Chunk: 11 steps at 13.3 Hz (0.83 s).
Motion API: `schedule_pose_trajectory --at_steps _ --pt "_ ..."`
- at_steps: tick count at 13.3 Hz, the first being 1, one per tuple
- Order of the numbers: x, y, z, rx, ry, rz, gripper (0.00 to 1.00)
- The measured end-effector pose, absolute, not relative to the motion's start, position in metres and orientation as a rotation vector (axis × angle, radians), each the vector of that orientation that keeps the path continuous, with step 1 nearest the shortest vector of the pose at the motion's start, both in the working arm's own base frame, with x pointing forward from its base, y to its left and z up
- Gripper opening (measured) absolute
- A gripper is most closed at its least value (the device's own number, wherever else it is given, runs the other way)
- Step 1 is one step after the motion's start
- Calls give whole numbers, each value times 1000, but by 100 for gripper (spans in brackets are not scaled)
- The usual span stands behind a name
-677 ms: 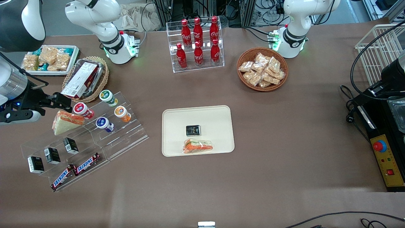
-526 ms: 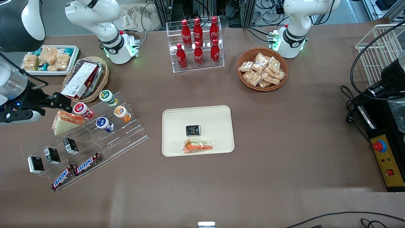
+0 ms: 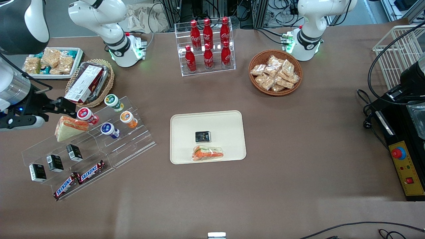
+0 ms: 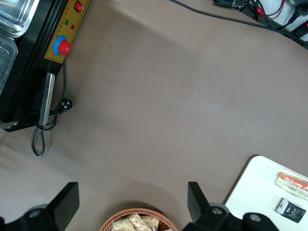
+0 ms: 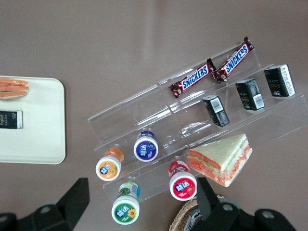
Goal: Place green gum on tray
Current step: 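Move the right gripper from rest toward the acrylic gum rack, then lower the open right gripper over the green gum bottle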
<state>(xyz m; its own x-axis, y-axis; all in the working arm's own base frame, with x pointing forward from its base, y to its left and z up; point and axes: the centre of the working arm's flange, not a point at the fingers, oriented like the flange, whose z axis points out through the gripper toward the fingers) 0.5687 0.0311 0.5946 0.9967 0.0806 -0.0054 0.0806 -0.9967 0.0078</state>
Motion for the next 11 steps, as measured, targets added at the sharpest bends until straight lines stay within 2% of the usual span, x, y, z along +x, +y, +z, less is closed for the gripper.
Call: schedule_pose_trajectory --at_steps 7,11 --pt "532 57 566 3127 259 -21 100" --pt "511 61 527 3110 412 -134 100"
